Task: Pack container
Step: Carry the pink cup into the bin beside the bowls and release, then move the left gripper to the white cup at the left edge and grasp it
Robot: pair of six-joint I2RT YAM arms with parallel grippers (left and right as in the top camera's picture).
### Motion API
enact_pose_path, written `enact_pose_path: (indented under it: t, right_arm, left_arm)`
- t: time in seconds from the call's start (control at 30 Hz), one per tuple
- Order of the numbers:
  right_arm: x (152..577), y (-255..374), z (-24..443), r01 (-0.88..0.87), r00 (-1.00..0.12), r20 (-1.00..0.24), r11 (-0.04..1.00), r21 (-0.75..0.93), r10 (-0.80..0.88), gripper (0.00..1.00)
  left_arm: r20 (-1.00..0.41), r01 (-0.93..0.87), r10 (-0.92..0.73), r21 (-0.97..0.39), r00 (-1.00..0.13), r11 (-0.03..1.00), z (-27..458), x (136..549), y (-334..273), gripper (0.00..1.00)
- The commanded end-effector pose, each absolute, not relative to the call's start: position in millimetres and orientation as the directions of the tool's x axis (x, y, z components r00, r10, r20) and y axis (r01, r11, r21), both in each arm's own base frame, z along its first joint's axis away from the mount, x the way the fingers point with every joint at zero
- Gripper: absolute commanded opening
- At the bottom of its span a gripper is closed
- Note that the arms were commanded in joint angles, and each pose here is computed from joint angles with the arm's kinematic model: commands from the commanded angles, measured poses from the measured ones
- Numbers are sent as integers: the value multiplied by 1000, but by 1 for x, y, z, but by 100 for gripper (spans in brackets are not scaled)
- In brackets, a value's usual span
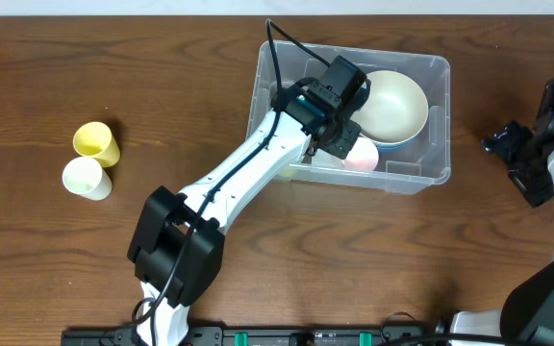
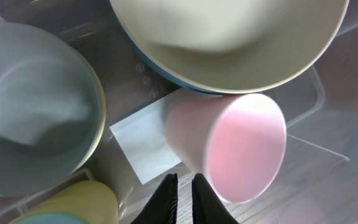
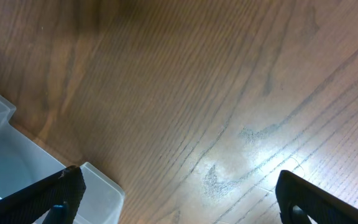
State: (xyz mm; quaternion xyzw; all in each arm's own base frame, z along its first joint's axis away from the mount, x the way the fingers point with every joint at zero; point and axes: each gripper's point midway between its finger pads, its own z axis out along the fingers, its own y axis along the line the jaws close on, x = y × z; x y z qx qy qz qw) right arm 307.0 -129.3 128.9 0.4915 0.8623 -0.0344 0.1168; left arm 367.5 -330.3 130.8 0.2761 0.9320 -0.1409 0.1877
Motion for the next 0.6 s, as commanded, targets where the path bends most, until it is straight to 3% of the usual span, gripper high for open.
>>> enact_pose_path:
  t: [0.0, 0.3, 0.57]
  right_arm:
    - [306, -131, 128, 865, -475, -238, 499, 52, 847, 99]
    - [306, -131, 128, 865, -475, -238, 499, 52, 847, 99]
    - [306, -131, 128, 865, -475, -238, 499, 52, 847, 99]
  left_arm:
    - [-414, 570, 468, -166, -781, 805, 124, 367, -330, 12]
    - [-431, 565, 458, -161, -778, 809, 131, 373, -325, 17]
    - [-605, 463, 302, -126, -737, 877, 232, 404, -257, 48]
